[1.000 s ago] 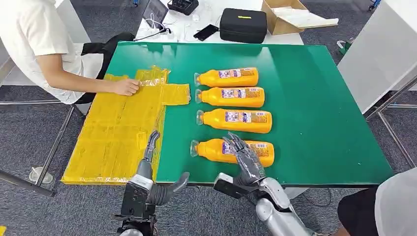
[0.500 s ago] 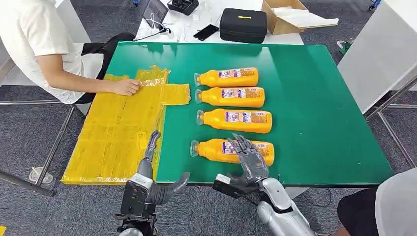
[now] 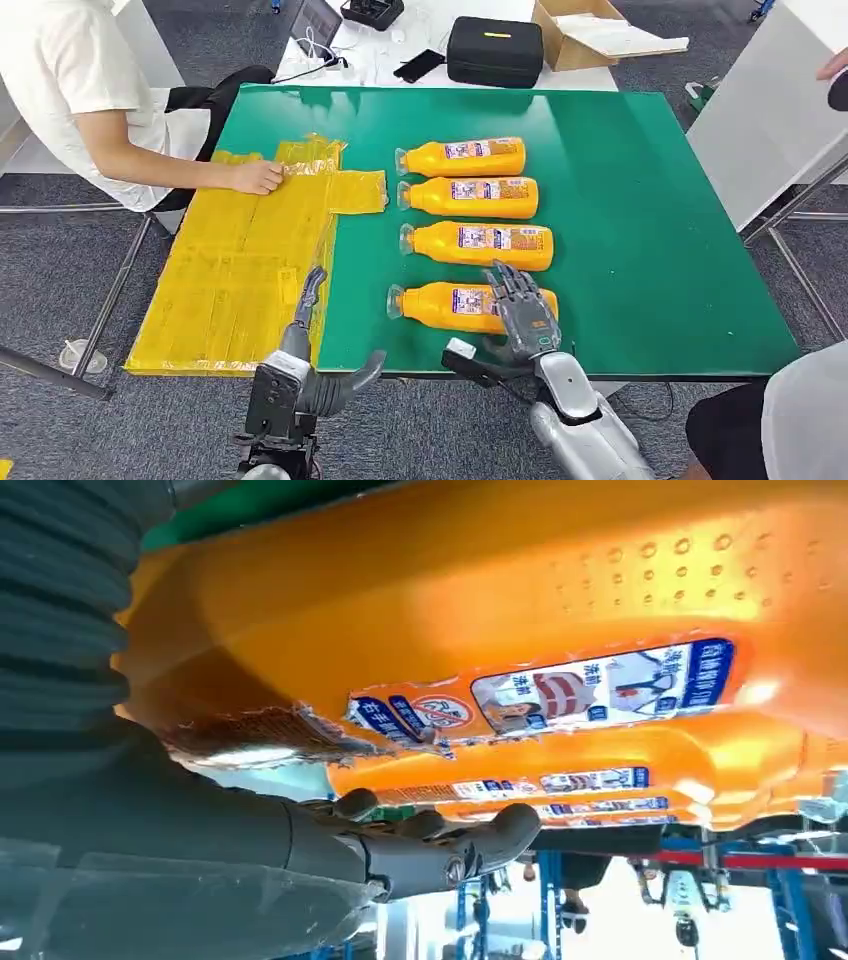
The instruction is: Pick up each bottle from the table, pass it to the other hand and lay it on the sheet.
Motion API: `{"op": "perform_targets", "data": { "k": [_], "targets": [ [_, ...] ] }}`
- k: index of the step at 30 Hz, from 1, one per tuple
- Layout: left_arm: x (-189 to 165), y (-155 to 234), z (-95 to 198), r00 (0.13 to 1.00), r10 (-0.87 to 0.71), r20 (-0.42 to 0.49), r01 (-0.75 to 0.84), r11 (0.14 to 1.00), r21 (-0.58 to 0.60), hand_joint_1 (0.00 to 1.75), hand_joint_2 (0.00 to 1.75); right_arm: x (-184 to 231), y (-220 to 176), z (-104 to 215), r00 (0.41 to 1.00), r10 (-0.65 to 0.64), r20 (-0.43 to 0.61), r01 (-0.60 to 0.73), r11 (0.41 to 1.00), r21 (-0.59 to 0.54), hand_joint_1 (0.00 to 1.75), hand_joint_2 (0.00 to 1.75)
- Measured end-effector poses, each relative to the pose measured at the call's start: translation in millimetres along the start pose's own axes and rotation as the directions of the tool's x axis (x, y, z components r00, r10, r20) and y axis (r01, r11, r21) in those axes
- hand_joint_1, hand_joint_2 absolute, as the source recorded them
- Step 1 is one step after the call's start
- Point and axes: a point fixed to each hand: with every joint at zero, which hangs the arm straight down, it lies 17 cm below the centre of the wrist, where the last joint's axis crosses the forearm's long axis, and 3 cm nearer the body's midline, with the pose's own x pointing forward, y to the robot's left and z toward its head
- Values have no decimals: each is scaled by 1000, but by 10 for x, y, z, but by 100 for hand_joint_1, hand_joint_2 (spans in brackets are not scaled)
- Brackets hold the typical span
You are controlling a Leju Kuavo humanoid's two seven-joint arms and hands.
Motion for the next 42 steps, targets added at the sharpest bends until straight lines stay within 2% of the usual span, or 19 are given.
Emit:
{"op": "perform_targets", "data": {
  "k": [10, 16, 17, 18, 19, 27, 30, 42],
  "targets": [
    [-15, 3, 7, 1000, -2, -7, 2, 1000, 3, 0, 175, -263, 140, -48, 994, -81, -66, 85, 995, 53, 0, 175],
    [-18, 53, 0, 1000, -14, -5, 14, 1000, 26, 0, 175, -428, 217, -76, 990, -81, -119, 91, 993, 80, 2, 175],
    [-22, 60, -2, 1000, -15, -7, 15, 999, 28, 0, 175, -451, 244, -77, 989, -75, -129, 87, 992, 91, 16, 175],
    [-25, 63, -3, 1000, -15, -8, 15, 999, 29, 0, 175, -475, 265, -84, 988, -71, -137, 86, 991, 103, 141, 175],
    [-28, 65, -4, 1000, -15, -9, 16, 999, 29, 0, 175, -491, 307, -84, 988, -68, -141, 86, 988, 125, 171, 175],
    [-19, 56, -21, 1000, -11, -10, 11, 999, 31, 0, 175, -588, 401, -124, 982, -99, -160, 128, 975, 184, 175, 175],
    [-19, 48, -25, 1000, -9, -10, 9, 1000, 25, 0, 175, -577, 413, -153, 975, -152, -160, 182, 963, 199, 175, 175],
    [-13, 30, -34, 1000, -5, -7, 5, 1000, 14, 0, 175, -658, 472, -158, 955, -211, -207, 254, 943, 213, 175, 175]
  ]
}}
